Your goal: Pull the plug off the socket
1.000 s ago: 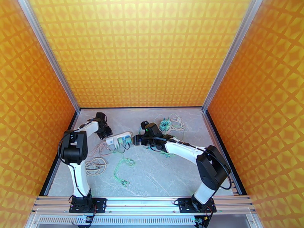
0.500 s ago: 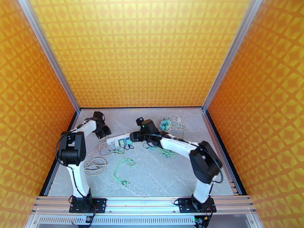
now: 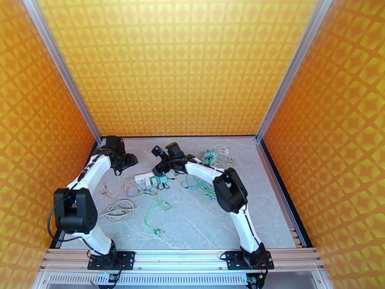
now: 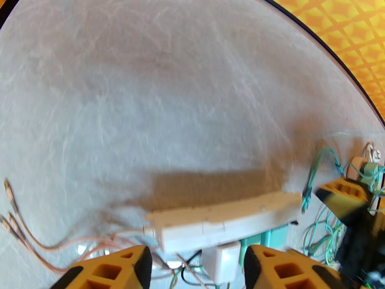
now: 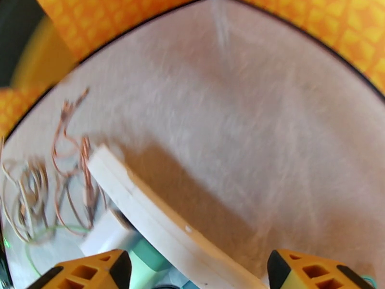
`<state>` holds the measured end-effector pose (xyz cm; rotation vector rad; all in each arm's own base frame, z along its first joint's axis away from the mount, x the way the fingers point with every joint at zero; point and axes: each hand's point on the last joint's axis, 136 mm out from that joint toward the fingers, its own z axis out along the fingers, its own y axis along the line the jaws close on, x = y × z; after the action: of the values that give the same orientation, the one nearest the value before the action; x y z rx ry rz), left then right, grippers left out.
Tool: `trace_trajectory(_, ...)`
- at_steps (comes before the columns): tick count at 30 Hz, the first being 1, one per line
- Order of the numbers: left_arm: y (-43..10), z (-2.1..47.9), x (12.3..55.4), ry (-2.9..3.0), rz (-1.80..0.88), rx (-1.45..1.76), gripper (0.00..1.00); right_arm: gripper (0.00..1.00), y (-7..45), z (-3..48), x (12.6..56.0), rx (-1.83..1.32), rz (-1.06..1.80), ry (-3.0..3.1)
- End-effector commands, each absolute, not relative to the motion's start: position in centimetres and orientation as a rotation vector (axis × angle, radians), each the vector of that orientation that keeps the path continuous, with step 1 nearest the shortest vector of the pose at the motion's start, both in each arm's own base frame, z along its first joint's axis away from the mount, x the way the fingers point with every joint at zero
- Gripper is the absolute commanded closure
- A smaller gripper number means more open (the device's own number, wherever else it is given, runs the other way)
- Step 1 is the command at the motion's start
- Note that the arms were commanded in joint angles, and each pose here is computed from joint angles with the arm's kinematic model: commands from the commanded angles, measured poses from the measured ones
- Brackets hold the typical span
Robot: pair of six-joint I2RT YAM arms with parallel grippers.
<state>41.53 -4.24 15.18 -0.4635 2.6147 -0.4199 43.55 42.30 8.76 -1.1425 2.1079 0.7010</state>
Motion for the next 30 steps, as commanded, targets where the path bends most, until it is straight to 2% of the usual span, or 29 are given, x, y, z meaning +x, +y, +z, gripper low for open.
trace_trajectory(1,-4.4,15.2,39.7,2.638,-0.453,-0.496,0.45,0.18,42.4,6.4,42.6,-1.266,0.680,2.121)
trace_trajectory(6,-4.4,15.4,38.5,2.631,-0.458,-0.508,0.44,0.19,42.4,5.3,43.6,-1.287,0.629,2.182)
trace_trajectory(10,-4.4,15.5,38.2,2.621,-0.464,-0.517,0.44,0.20,42.2,4.6,42.5,-1.339,0.660,2.214)
trace_trajectory(14,-4.4,15.6,38.1,2.619,-0.467,-0.529,0.44,0.27,41.3,4.0,41.6,-1.334,0.659,2.263)
trace_trajectory(16,-4.4,15.7,38.1,2.614,-0.470,-0.535,0.44,0.34,41.1,4.0,41.4,-1.305,0.667,2.291)
trace_trajectory(21,-4.4,16.0,38.0,2.607,-0.476,-0.529,0.44,0.40,40.5,3.5,41.1,-1.187,0.691,2.420)
trace_trajectory(30,-4.9,16.0,37.8,2.604,-0.519,-0.540,0.44,0.49,39.9,3.4,40.5,-0.885,1.008,2.579)
